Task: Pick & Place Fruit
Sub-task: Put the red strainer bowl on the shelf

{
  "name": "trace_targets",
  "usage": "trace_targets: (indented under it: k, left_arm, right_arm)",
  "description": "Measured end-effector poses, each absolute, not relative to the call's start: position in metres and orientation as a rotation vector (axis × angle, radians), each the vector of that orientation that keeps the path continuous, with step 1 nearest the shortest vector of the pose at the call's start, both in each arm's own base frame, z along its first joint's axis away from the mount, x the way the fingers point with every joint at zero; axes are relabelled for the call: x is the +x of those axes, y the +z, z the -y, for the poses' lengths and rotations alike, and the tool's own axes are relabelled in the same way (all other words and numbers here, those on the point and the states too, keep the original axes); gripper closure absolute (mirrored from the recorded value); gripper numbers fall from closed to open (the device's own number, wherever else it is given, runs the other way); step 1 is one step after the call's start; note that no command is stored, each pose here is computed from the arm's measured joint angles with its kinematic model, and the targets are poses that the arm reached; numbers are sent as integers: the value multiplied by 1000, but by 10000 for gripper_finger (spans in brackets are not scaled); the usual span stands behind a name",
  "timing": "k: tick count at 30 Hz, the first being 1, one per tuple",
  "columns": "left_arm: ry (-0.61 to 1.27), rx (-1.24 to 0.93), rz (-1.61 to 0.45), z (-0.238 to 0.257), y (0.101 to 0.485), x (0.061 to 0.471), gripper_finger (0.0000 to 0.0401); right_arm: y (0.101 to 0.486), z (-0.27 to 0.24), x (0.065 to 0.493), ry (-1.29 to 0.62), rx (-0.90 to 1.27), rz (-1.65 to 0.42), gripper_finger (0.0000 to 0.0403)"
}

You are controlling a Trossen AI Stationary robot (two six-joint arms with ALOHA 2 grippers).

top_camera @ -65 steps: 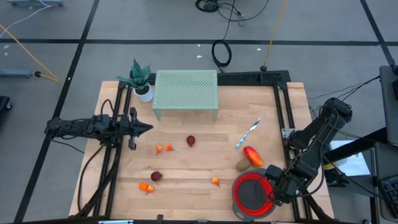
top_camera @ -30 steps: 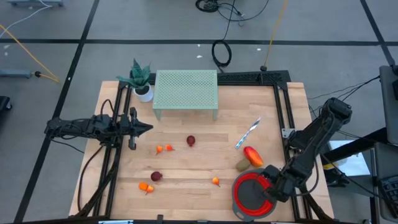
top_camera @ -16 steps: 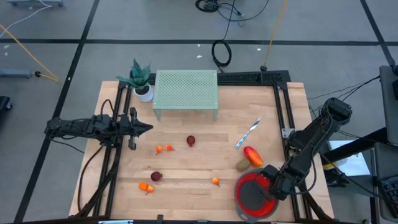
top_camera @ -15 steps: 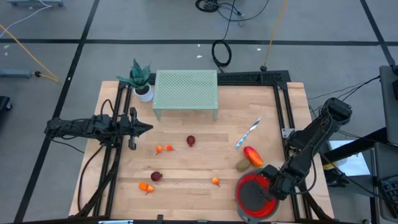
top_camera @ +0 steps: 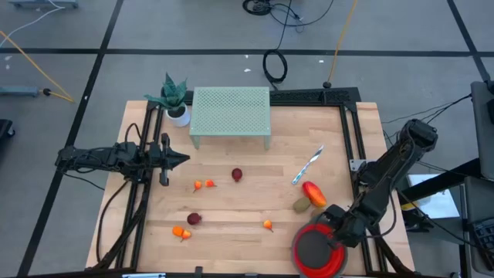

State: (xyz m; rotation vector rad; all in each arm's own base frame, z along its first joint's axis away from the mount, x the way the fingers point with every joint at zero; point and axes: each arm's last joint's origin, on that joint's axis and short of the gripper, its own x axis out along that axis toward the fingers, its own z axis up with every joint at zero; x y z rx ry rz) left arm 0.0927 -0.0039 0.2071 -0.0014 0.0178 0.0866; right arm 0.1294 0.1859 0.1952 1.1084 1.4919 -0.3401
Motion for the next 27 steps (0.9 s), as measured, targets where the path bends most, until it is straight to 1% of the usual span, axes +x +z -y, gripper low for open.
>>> trace_targets:
  k: [7, 10, 16, 22, 27]
  left_arm:
    - [86, -11, -10, 4, 208, 93, 391]
    - [85, -46, 32, 4, 212, 93, 391]
    - [84, -159, 125, 4, 220, 92, 391]
    - [174, -168, 159, 1, 223, 92, 391]
    - [169, -178, 174, 1, 224, 91, 391]
  right_arm:
    - [222, -171, 130, -219, 1160, -1274, 397]
    - [232, -162, 133, -177, 1168, -1166, 397]
    - [245, -140, 143, -175, 1126, -962, 397]
    - [248, -117, 163, -199, 1059, -860, 397]
    - [254, -97, 182, -192, 999, -738, 397]
